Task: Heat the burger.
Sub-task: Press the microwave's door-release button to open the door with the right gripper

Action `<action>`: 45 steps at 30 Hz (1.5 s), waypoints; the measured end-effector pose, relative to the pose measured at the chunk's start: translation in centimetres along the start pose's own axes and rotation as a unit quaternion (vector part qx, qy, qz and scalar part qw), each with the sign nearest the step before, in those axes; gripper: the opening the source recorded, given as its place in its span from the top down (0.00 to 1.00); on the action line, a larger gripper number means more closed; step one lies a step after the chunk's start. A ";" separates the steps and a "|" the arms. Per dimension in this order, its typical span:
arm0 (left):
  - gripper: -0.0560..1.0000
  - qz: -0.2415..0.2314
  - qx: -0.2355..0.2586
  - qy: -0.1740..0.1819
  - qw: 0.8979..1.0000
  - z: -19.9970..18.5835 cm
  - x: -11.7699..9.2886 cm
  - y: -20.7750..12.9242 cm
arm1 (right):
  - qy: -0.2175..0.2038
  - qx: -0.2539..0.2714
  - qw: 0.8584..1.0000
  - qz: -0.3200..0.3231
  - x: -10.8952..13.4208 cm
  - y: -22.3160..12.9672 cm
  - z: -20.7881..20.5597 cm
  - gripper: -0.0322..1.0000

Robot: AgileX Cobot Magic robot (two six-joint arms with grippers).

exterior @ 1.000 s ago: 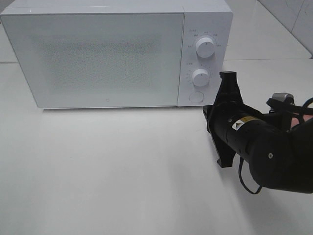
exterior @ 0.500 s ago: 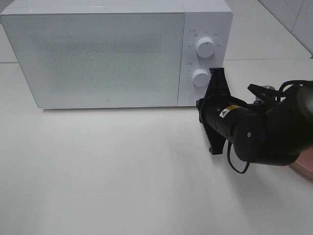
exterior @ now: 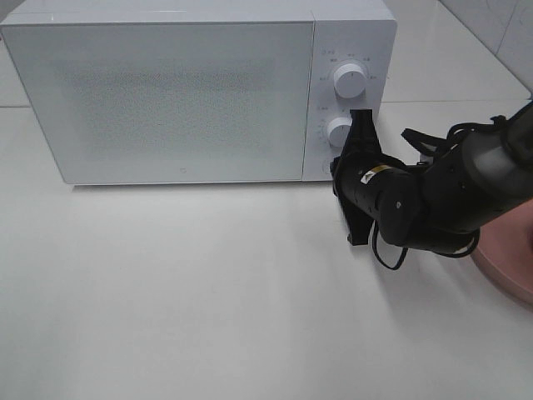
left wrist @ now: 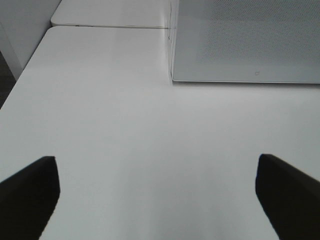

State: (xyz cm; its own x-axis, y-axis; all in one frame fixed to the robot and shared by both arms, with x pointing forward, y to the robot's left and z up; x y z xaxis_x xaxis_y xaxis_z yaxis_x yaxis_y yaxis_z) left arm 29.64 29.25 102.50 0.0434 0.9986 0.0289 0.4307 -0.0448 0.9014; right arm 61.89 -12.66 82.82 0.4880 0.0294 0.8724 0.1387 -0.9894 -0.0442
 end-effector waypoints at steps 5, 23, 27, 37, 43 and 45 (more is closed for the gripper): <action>0.01 0.000 0.000 0.000 1.000 0.0 0.0 0.0 | -0.001 -0.003 1.000 0.003 -0.1 0.1 0.6 0.96; 0.01 0.000 0.000 0.000 1.000 0.0 0.0 0.0 | 0.006 -0.012 1.000 0.008 -0.2 0.5 2.4 0.96; 0.01 0.000 0.000 0.000 1.000 0.0 0.0 0.0 | 0.014 -0.014 1.000 0.007 -0.1 0.5 2.5 0.96; 0.01 0.000 0.000 0.000 1.000 0.0 0.0 0.0 | 0.029 -0.021 0.999 0.010 0.2 0.5 2.5 0.96; 0.01 0.000 0.000 0.000 1.000 0.0 0.0 0.0 | 0.034 -0.025 0.999 0.019 0.5 0.5 2.9 0.96; 0.01 0.000 0.000 0.000 1.000 0.0 0.0 0.0 | 0.034 -0.027 0.999 0.022 0.4 0.4 3.2 0.96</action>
State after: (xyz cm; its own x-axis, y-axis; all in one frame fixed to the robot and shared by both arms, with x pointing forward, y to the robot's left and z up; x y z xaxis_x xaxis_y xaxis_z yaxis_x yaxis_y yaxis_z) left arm 29.64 29.25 102.50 0.0434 0.9986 0.0289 0.4307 -0.0448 0.9014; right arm 64.89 -12.62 81.63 0.4333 -0.0212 0.9010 0.0712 -0.9958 -0.0576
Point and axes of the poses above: a point on each arm's last joint axis where the gripper is mounted, z pointing out along that axis toward the gripper, x along the wrist's bending axis when the last joint is at zero, y = z × x, the point moved 7 cm from there along z, pointing out along that axis toward the gripper, and after that the axes turned 2 degrees about z, right-handed, at the moved point
